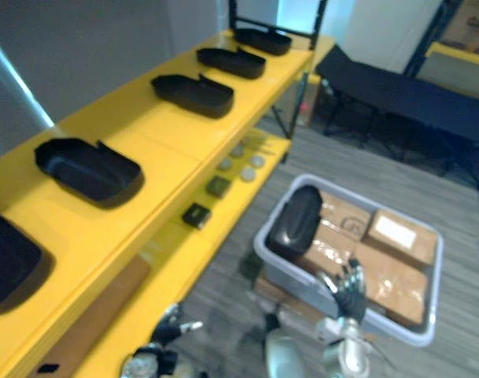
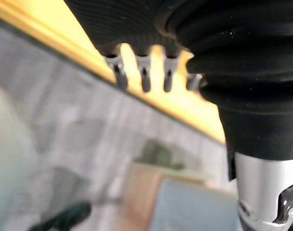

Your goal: Walk over and take plastic housings, then place them on the shelf

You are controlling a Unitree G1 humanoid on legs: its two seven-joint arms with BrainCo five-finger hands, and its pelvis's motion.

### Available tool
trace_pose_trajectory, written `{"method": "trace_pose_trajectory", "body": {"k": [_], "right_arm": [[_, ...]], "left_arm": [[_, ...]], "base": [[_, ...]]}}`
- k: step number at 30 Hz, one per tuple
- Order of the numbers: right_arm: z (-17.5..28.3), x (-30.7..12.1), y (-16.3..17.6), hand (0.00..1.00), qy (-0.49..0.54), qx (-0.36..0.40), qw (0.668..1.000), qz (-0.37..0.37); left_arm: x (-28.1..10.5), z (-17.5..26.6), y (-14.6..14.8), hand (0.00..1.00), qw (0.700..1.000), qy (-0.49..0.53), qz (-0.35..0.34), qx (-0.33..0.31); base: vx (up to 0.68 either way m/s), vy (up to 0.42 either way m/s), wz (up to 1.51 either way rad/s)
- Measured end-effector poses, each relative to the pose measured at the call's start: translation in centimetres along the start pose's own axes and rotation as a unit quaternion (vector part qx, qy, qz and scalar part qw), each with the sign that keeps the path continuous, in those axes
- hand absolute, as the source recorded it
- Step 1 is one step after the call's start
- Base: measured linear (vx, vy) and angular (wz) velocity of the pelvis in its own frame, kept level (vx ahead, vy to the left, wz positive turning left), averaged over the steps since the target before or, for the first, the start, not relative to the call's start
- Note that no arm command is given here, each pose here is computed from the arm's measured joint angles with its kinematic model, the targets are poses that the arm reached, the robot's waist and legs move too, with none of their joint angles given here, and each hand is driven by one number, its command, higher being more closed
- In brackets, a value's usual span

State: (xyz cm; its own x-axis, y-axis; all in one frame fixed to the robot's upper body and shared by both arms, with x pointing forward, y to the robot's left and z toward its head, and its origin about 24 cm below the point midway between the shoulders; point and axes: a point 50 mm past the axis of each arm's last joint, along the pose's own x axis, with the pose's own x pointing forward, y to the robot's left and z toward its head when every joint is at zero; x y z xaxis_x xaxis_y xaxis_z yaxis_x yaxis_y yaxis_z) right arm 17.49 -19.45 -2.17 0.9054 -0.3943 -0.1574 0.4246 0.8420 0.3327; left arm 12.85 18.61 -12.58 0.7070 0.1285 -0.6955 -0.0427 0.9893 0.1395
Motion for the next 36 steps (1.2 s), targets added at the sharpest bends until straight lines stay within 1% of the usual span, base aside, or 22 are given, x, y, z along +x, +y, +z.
{"method": "trace_pose_trajectory", "body": {"k": [1, 2, 4, 6, 9, 13, 14, 16, 18, 21, 23, 24, 25, 27, 28, 31, 33, 36], "right_arm": [[-0.1, 0.0, 0.2, 0.0, 0.003, 0.004, 1.0, -0.003], [-0.1, 0.1, 0.5, 0.0, 0.0, 0.009, 1.0, -0.006], [-0.2, 0.0, 0.4, 0.0, 0.003, 0.009, 1.0, -0.015], [-0.4, -0.1, 0.6, 0.0, 0.007, 0.009, 1.0, -0.02], [-0.5, -0.2, 0.6, 0.0, 0.008, -0.009, 1.0, -0.015], [1.2, 1.6, 1.1, 0.0, -0.028, -0.04, 0.999, 0.016], [1.5, 2.2, 1.3, 0.0, -0.038, -0.057, 0.997, 0.024], [1.8, 2.8, 1.6, 0.0, -0.048, -0.07, 0.996, 0.03], [2.5, 3.0, 1.2, 0.0, -0.066, -0.07, 0.995, 0.021], [5.0, 4.7, 0.9, 0.0, -0.124, -0.07, 0.99, 0.002], [6.4, 5.7, 1.4, 0.0, -0.149, -0.071, 0.986, 0.01], [8.1, 7.1, 2.4, 0.0, -0.181, -0.074, 0.98, 0.024], [8.5, 7.3, 2.6, 0.0, -0.187, -0.075, 0.979, 0.027], [11.5, 10.0, 5.0, 0.0, -0.224, -0.084, 0.97, 0.051], [12.3, 10.6, 5.4, 0.0, -0.231, -0.089, 0.967, 0.052], [15.9, 14.2, 7.2, 0.0, -0.243, -0.12, 0.962, 0.027], [18.5, 15.9, 8.7, 0.0, -0.254, -0.125, 0.959, 0.016], [21.5, 17.5, 9.7, 0.0, -0.258, -0.132, 0.957, -0.016]], "left_arm": [[-0.3, -0.5, 0.5, 0.0, 1.0, 0.008, 0.011, -0.01], [-0.3, -0.7, 1.2, 0.0, 0.999, 0.009, 0.03, -0.035], [-0.7, -1.2, 1.4, 0.0, 0.997, 0.011, 0.046, -0.057], [-1.2, -2.3, 1.9, 0.0, 0.996, 0.017, 0.063, -0.064], [-1.6, -3.5, 3.8, 0.0, 0.993, 0.036, 0.092, -0.062], [-0.3, -1.5, 3.2, 0.0, 0.991, 0.002, 0.096, -0.092], [-0.1, -1.1, 3.0, 0.0, 0.989, -0.004, 0.101, -0.111], [-0.2, -1.2, 3.1, 0.0, 0.986, -0.009, 0.108, -0.123], [-0.2, -1.0, 3.1, 0.0, 0.987, -0.022, 0.106, -0.119], [-0.2, -0.4, 2.8, 0.0, 0.989, -0.046, 0.1, -0.104], [-0.2, -0.2, 2.8, 0.0, 0.988, -0.052, 0.1, -0.105], [-0.2, 0.1, 2.7, 0.0, 0.988, -0.058, 0.097, -0.105], [-0.1, 0.1, 2.7, 0.0, 0.988, -0.059, 0.096, -0.105], [0.0, 0.6, 2.5, 0.0, 0.988, -0.065, 0.086, -0.111], [0.1, 0.8, 2.4, 0.0, 0.988, -0.068, 0.082, -0.114], [0.6, 1.9, 1.2, 0.0, 0.986, -0.082, 0.065, -0.13], [0.6, 2.2, 0.9, 0.0, 0.983, -0.086, 0.064, -0.149], [0.7, 2.1, 0.2, 0.0, 0.983, -0.079, 0.054, -0.154]], "base": [[-0.04, -0.22, -0.55], [-0.03, -0.206, -0.41], [-0.06, -0.169, -0.5], [-0.06, -0.23, -0.79], [-0.07, -0.245, -0.59], [-0.07, -0.192, -0.38], [-0.03, -0.127, -0.23], [-0.02, -0.099, -0.34], [-0.02, -0.02, -0.17], [-0.1, 0.08, 0.12], [-0.11, 0.141, 0.07], [-0.08, 0.136, 0.04], [-0.08, 0.131, 0.1], [-0.07, 0.107, 0.25], [-0.04, 0.099, 0.41], [-0.04, 0.101, 0.43], [-0.03, 0.088, 0.35], [-0.01, 0.078, 0.34]]}}
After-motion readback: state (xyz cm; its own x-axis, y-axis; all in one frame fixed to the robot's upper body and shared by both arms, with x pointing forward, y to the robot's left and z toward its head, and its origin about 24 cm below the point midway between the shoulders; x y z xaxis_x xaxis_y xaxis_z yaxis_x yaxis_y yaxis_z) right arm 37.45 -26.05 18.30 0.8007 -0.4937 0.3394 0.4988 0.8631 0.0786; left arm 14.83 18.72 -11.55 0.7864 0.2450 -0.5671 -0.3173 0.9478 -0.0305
